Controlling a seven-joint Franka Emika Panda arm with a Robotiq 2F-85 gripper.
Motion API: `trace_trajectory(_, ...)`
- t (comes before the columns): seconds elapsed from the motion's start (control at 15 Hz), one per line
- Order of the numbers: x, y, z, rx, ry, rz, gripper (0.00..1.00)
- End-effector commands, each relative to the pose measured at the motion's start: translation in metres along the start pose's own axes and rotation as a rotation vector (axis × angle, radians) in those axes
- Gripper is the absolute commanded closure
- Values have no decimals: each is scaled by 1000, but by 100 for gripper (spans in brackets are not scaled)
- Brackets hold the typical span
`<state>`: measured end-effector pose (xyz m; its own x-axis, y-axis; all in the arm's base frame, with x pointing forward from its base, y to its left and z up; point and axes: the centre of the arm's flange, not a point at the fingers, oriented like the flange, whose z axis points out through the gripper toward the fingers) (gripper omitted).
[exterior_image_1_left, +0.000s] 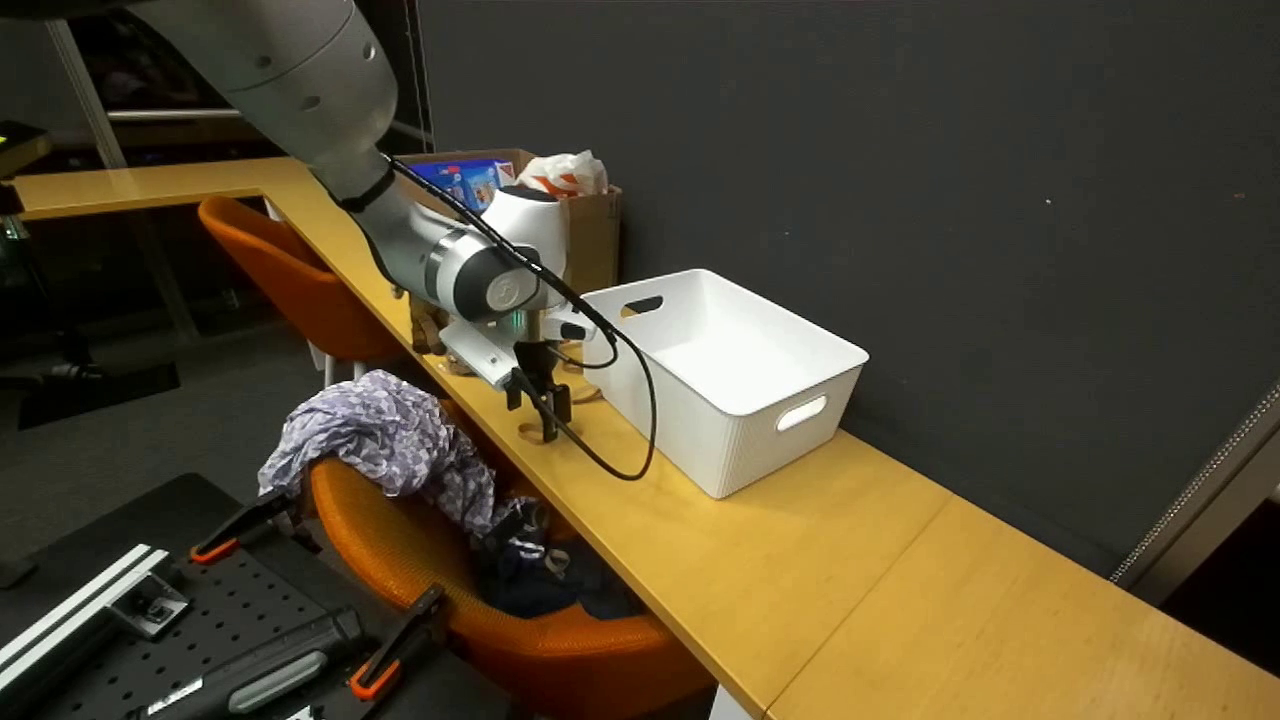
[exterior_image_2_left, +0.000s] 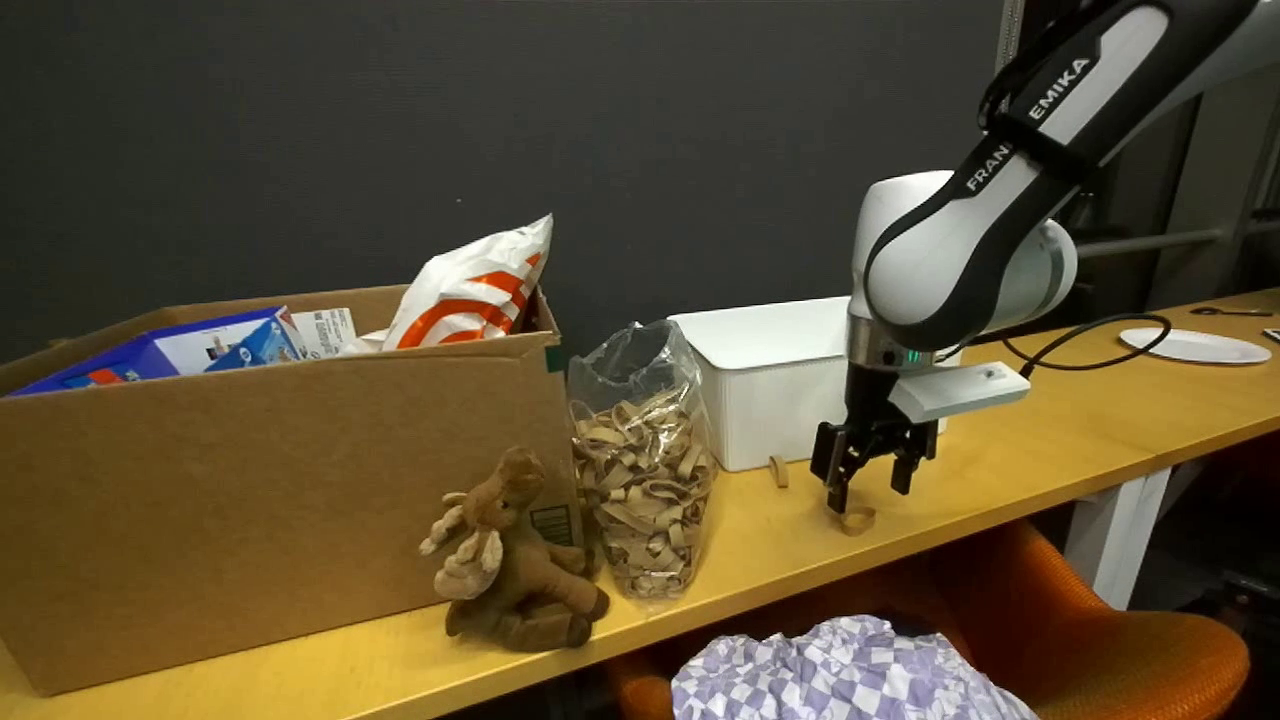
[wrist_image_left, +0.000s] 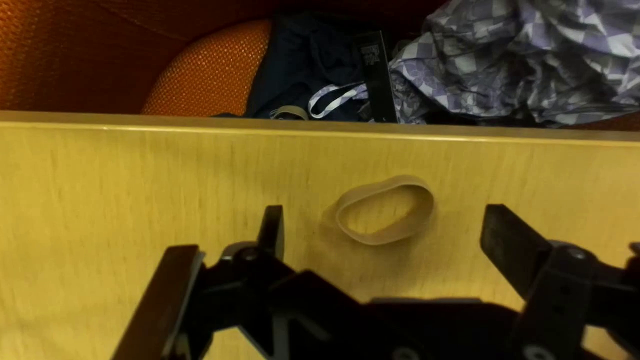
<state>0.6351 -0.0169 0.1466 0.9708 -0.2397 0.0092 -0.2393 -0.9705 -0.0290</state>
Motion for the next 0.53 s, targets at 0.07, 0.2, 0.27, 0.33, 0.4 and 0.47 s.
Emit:
trace_trajectory(0.07, 17, -5, 12, 4, -11, -11, 35)
trace_trajectory(0.2, 19, -5, 16, 3, -10, -16, 51)
trace_trajectory(0.27, 21, -5, 17, 3, -9, -17, 58)
trace_trajectory(0.33, 22, -4, 19, 2, -9, -19, 66)
trace_trajectory(0.4, 22, -4, 20, 2, -9, -19, 73)
trace_trajectory(0.47, 23, -4, 20, 1, -7, -20, 81)
